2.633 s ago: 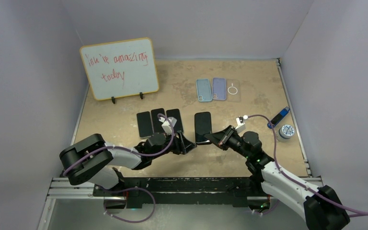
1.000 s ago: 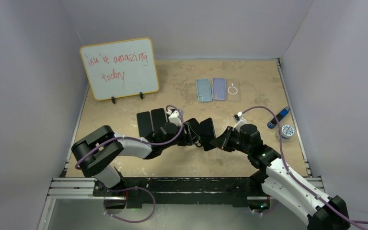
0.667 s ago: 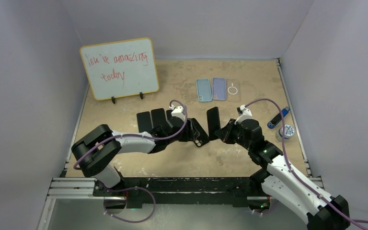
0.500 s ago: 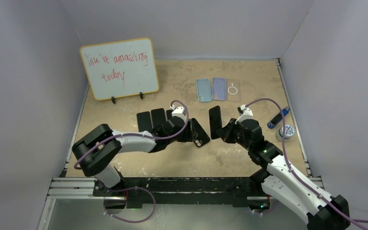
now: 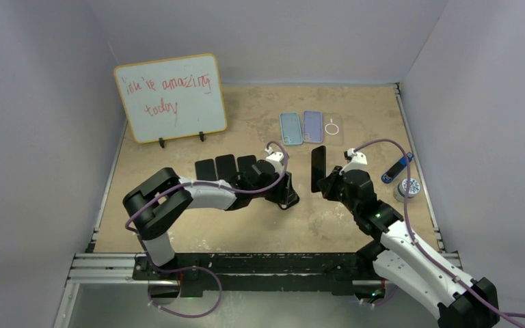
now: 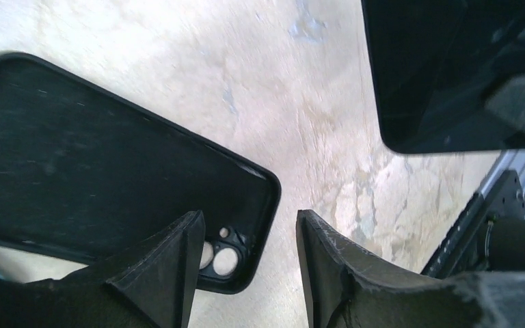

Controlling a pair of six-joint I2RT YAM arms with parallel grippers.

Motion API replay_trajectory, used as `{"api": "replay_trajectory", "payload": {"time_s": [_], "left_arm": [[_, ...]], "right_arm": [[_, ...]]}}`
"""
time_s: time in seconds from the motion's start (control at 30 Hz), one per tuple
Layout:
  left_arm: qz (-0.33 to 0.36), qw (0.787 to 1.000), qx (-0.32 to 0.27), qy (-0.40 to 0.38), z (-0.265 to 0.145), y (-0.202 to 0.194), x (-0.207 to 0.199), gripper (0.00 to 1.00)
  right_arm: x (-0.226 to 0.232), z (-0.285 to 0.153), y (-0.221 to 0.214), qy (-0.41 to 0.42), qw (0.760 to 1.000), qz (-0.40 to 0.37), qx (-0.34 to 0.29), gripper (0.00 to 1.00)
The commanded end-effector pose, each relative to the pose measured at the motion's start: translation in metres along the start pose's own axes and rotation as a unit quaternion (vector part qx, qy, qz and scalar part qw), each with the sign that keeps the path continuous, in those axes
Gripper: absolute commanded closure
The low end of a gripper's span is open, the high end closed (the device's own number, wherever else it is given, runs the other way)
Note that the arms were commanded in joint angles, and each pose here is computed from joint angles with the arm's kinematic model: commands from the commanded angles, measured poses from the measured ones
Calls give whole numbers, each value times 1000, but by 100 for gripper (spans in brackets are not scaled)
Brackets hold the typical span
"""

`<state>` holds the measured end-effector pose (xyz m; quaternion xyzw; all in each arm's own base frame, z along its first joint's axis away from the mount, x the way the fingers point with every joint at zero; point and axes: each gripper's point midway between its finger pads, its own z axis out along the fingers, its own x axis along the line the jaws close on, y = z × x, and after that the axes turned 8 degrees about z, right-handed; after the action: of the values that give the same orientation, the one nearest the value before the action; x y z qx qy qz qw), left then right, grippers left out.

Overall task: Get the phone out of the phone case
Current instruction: Move the phone case to the center of the board.

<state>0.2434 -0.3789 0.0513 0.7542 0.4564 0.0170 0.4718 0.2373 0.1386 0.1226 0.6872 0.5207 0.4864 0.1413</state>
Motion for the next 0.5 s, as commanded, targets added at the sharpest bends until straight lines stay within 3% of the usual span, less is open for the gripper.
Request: {"api": "replay_trajectory", "payload": {"time_s": [0.0,0.23,0.47], "left_arm": [[28,995,24,-95,2,-12,-39,46],[20,979,75,-186,1,-54,-80,46],[45,953,82,-287,-19,-59,-134,46]], "right_arm": [[17,-2,44,13,997,-6,-81,100],[21,1,44,22,996,-4,-81,100],[27,3,43,35,997,-7,-73,100]]}}
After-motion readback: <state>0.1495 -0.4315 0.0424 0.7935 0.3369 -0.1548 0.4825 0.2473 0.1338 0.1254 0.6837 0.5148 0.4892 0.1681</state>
